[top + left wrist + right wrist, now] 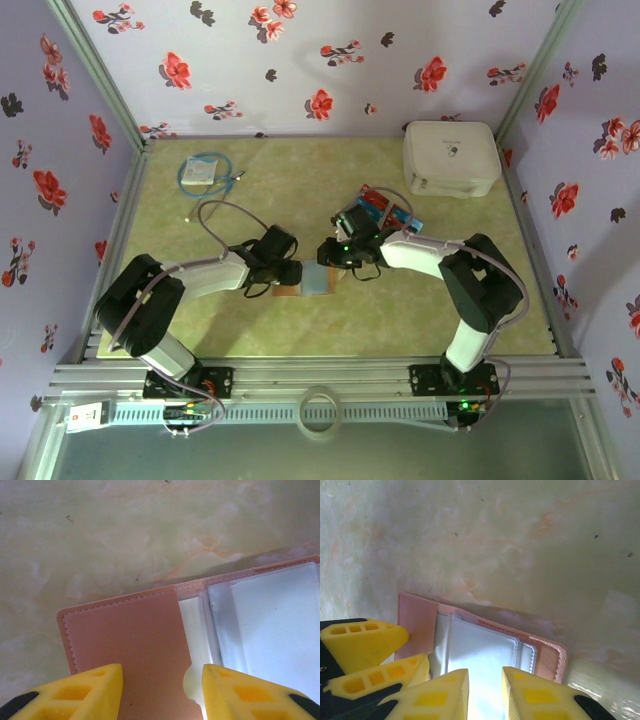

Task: Put the credit cards into the card holder
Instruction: Flip over the card slot on the card holder.

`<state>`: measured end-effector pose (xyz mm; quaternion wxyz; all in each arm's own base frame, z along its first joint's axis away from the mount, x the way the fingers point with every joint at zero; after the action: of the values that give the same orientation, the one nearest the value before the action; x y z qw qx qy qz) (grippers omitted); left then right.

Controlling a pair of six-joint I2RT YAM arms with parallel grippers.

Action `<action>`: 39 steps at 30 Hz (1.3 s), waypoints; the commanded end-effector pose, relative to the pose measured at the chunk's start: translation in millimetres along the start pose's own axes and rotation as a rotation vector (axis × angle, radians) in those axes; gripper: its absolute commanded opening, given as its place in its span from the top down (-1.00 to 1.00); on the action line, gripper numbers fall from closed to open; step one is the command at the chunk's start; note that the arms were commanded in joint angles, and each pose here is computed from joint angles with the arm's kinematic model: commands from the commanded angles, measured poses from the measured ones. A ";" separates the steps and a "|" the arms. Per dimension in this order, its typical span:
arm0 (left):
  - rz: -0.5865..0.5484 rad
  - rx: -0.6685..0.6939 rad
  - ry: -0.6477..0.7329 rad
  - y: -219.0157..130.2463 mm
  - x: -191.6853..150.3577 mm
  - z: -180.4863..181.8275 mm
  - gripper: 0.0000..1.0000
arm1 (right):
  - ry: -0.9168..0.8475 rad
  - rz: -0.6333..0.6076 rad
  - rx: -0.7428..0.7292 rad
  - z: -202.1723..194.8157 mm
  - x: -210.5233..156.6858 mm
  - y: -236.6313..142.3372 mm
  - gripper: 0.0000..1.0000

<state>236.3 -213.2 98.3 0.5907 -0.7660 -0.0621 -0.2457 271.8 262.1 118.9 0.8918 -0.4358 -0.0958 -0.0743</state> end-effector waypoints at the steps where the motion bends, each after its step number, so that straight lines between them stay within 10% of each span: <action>1: -0.025 0.008 0.032 0.6 -1.2 0.0 0.06 | -0.006 -0.008 0.029 10.9 6.4 3.0 0.54; 39: -0.148 -0.101 0.011 -35.2 0.7 -11.7 -0.15 | 0.032 0.054 -0.047 -17.3 -18.9 32.8 0.62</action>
<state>221.3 -209.6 122.4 0.5352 -0.7839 -0.1040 -0.2970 266.0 271.1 90.3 0.8893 -0.4466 -0.0786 -0.0591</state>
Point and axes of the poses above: each hand's point on the last joint's axis, 136 mm out from that joint toward the fingers, its own y axis out along the fingers, its own z axis along the line the jaws close on, x = y × z, the point moved 8 cm from there along -y, back along the fingers, and after that the axes turned 4 degrees about y, right-handed, at the moved point
